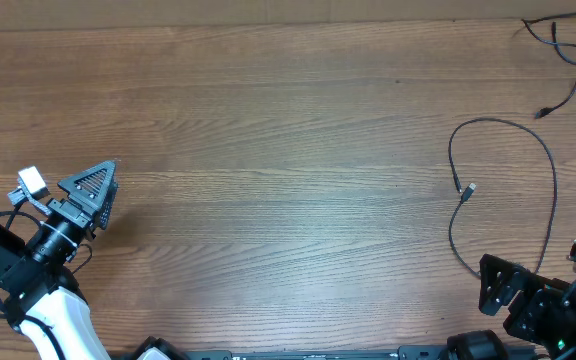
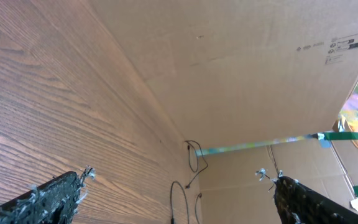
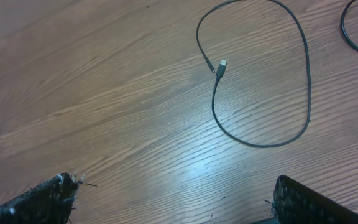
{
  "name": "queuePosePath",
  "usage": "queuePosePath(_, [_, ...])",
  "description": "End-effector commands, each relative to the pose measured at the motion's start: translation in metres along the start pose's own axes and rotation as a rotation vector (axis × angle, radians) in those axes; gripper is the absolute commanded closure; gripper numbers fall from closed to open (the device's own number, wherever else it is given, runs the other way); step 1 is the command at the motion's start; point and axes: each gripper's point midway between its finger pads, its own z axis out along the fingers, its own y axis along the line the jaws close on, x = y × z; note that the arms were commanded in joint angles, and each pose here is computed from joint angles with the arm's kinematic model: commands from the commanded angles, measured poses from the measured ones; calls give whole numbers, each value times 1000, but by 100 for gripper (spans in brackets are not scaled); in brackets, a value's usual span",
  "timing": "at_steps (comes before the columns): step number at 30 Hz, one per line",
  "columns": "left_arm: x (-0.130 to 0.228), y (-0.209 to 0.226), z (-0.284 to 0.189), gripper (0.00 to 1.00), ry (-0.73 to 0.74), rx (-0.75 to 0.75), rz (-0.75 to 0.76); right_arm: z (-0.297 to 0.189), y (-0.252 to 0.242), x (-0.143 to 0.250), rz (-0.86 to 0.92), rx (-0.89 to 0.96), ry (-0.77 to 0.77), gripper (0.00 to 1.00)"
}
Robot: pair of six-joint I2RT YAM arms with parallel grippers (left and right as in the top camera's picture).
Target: Untangle cables
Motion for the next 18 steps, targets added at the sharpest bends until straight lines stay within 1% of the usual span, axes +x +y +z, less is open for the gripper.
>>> queuePosePath(1, [-3,-8,-1,0,3,14,45,0,1,2,-4,-9,2,0])
queuePosePath(12, [-3,-8,-1,0,3,14,45,8,0,6,-7,-1,16,0])
queuePosePath(14, [-3,-8,-1,0,3,14,45,11,5,-4,0,-27,-33,0])
queuePosePath(18, [-3,-8,-1,1,3,14,45,9,29,-48,28,-143,-248,0])
